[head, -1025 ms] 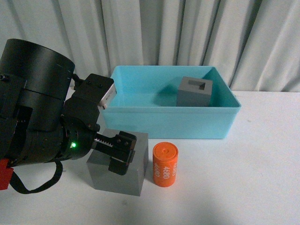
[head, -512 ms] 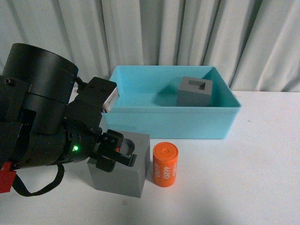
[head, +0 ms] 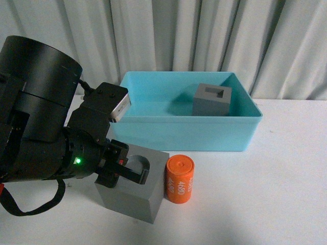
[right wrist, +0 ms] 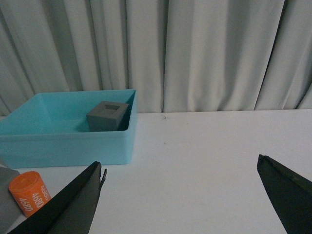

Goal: Place gray and orange parts in blue box

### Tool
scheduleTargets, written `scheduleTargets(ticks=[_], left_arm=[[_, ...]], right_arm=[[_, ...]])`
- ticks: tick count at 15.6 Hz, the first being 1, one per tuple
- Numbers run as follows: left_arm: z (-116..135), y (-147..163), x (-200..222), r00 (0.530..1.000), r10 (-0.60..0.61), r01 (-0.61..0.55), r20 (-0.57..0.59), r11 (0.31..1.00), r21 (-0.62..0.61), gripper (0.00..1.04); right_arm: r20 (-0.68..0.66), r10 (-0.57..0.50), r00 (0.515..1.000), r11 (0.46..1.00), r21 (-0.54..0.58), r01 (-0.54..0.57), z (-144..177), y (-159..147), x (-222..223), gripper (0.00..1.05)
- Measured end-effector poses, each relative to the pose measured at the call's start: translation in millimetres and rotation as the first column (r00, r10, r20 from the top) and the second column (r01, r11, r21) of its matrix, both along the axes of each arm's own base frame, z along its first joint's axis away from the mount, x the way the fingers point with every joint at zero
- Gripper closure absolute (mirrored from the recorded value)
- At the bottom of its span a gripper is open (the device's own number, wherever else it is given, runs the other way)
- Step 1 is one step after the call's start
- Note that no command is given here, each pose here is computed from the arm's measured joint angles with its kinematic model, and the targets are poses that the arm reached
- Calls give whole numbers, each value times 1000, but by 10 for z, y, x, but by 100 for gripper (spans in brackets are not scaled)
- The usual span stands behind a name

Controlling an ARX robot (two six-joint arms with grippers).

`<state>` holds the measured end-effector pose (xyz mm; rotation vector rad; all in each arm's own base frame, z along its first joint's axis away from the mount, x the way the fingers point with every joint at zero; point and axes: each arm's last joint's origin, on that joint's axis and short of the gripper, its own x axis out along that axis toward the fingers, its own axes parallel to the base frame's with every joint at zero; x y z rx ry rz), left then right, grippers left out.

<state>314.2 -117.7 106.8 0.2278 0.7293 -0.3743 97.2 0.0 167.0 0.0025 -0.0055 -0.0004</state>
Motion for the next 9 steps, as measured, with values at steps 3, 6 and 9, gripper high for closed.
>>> scheduleTargets(ticks=[3, 6, 9], left_arm=[[91, 57, -27, 1000, 5, -5, -21, 1000, -6, 86], [243, 156, -27, 999, 34, -34, -8, 999, -28, 86], [367, 206, 1, 998, 61, -61, -13, 997, -46, 86]], right_arm=[[0, 0, 1000, 1000, 0, 0, 0, 0, 0, 6], [0, 0, 1000, 1000, 0, 0, 0, 0, 0, 6], [-1, 0, 1000, 1000, 0, 0, -1, 0, 0, 6]])
